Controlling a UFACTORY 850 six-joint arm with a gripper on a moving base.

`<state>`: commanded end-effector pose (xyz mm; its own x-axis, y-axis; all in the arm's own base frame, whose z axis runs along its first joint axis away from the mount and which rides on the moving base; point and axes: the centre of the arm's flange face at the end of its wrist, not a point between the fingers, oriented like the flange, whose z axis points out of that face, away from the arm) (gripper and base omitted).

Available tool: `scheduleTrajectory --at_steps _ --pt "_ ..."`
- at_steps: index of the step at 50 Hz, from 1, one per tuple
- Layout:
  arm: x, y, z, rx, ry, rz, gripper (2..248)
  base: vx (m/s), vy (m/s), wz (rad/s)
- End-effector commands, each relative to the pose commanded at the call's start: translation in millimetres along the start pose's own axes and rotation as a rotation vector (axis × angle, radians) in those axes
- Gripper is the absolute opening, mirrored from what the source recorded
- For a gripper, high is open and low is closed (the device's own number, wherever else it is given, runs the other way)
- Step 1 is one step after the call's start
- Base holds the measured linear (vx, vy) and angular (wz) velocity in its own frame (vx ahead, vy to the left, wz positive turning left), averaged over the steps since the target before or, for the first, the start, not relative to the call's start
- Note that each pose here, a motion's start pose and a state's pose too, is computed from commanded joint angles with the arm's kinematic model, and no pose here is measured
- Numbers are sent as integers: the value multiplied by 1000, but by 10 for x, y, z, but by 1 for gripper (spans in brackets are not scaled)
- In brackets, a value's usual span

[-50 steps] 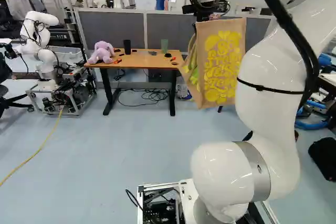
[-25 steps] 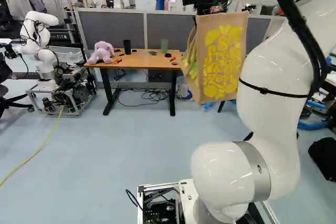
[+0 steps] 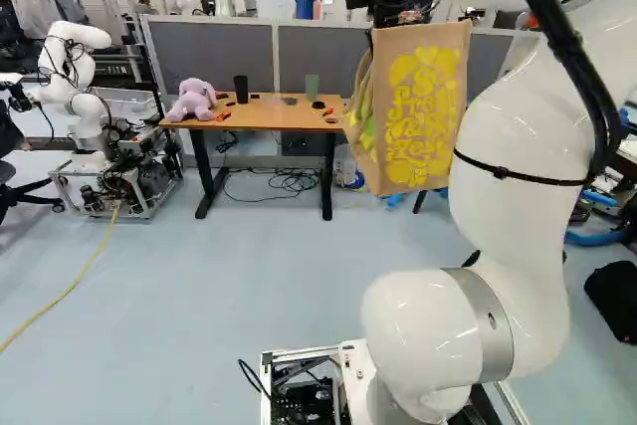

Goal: Pick up the bag on the ground and place it on the table

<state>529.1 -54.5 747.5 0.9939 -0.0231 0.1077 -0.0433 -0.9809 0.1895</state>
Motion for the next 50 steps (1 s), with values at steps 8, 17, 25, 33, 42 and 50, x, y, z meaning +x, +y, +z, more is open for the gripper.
scheduleTrajectory --at_steps 8,17,25,33,42,50 --pt "0 0 0 0 0 0 33 35 6 16" --pt "0 0 0 0 0 0 33 74 31 -23" --pt "0 0 0 0 0 0 33 96 54 -17" --pt "0 0 0 0 0 0 33 106 74 -18" --pt "0 0 0 0 0 0 33 116 80 -22" --pt "0 0 0 0 0 0 33 113 81 -22"
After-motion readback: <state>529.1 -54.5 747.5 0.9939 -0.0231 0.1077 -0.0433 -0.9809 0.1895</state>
